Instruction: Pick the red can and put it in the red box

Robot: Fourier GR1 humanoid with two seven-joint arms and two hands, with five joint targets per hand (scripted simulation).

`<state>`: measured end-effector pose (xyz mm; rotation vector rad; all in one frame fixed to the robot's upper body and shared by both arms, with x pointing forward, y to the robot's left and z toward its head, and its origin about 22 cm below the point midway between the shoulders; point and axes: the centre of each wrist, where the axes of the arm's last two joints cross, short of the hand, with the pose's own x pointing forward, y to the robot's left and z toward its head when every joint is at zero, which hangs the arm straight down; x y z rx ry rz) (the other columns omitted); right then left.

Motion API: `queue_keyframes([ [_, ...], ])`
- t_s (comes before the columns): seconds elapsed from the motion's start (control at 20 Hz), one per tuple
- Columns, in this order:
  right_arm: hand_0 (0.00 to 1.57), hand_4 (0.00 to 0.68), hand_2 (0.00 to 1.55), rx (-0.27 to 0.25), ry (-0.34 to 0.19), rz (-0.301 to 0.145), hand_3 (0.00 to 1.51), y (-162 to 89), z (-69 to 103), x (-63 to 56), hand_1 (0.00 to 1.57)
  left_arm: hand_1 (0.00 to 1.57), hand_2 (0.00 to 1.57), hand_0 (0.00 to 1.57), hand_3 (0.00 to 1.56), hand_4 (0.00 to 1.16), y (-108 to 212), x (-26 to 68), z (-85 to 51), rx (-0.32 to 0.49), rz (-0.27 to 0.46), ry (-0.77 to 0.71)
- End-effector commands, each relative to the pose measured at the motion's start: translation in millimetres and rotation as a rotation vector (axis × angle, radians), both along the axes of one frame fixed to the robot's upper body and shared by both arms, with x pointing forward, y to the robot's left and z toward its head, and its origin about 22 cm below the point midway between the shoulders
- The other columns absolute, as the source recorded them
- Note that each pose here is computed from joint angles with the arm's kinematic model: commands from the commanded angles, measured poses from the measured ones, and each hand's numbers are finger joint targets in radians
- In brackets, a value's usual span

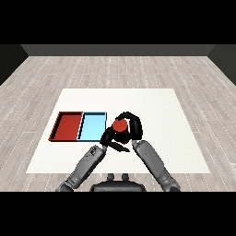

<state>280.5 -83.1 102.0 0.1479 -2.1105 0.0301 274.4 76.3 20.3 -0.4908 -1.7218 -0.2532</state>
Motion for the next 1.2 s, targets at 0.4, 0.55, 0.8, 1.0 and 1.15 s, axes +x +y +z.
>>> queue_keyframes([
  [0.4,1.57,0.652,1.49,0.030,-0.012,0.055,1.40,24,12.4,-22.7,1.57,0.00,0.00,0.00,0.00,0.00,-34,1.3,27.8,0.004,-0.019,-0.052],
  [0.55,1.57,0.642,1.48,0.020,0.008,0.032,1.40,18,-1.4,-12.1,1.57,0.00,0.00,0.00,0.00,0.53,-15,5.0,6.9,-0.063,0.179,-0.034],
  [0.8,1.57,0.626,1.47,0.019,0.004,0.052,1.40,33,6.0,-16.0,1.57,1.57,1.57,1.57,1.52,1.12,-6,15.0,8.2,-0.034,0.274,0.029],
  [1.0,1.57,0.626,1.47,0.053,0.008,0.054,1.40,4,4.2,-17.5,1.57,1.57,1.57,1.57,1.50,1.13,-16,8.7,13.3,-0.006,0.284,0.052],
  [1.15,1.57,0.635,1.47,0.022,-0.008,0.050,1.40,16,8.5,0.6,1.57,1.57,1.57,1.57,1.50,1.12,-27,7.0,16.6,-0.001,0.273,0.034],
])
